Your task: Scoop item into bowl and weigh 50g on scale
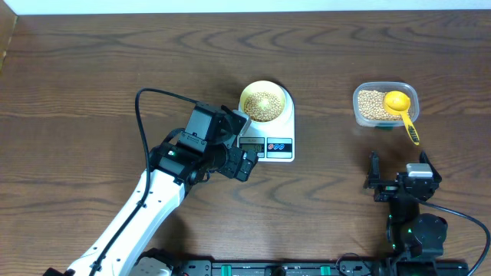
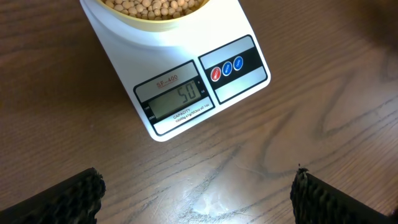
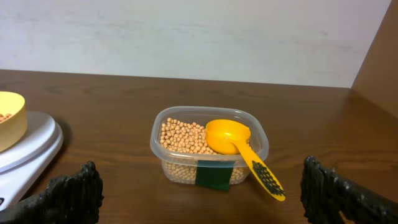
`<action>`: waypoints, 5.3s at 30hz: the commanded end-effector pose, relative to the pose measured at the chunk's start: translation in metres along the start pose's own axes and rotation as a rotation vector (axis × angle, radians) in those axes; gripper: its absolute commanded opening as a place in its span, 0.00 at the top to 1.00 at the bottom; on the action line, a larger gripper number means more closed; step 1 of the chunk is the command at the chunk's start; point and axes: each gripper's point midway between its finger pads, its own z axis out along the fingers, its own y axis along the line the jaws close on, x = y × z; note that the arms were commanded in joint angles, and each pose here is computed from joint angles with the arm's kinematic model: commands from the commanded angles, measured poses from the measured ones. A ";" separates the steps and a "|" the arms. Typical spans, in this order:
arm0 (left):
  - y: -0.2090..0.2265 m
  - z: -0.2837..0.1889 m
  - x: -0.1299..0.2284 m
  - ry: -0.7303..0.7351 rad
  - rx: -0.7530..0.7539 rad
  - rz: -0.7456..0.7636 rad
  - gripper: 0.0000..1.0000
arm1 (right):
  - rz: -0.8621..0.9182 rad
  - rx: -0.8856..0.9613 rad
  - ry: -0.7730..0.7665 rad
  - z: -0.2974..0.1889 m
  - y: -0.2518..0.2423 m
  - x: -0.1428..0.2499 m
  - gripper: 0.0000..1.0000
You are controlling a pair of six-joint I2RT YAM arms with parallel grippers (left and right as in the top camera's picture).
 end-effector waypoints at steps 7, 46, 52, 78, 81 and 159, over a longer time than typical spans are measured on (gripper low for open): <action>-0.002 -0.001 -0.004 -0.005 0.009 0.012 0.02 | 0.017 0.005 -0.001 0.000 -0.001 0.001 0.01; -0.002 -0.001 -0.004 -0.005 0.009 0.012 0.02 | 0.017 0.005 -0.001 0.000 -0.002 0.001 0.01; -0.002 -0.001 -0.004 -0.005 0.009 0.012 0.02 | 0.017 0.005 -0.002 0.000 -0.002 0.001 0.01; 0.003 -0.001 -0.014 -0.045 -0.022 0.022 0.02 | 0.017 0.005 -0.001 0.000 -0.001 0.001 0.01; 0.016 -0.003 -0.022 -0.075 -0.096 0.026 0.02 | 0.017 0.005 -0.001 0.000 -0.001 0.001 0.01; 0.146 -0.191 0.059 -1.001 -0.801 -0.377 0.02 | 0.017 0.005 -0.002 0.000 -0.001 0.001 0.01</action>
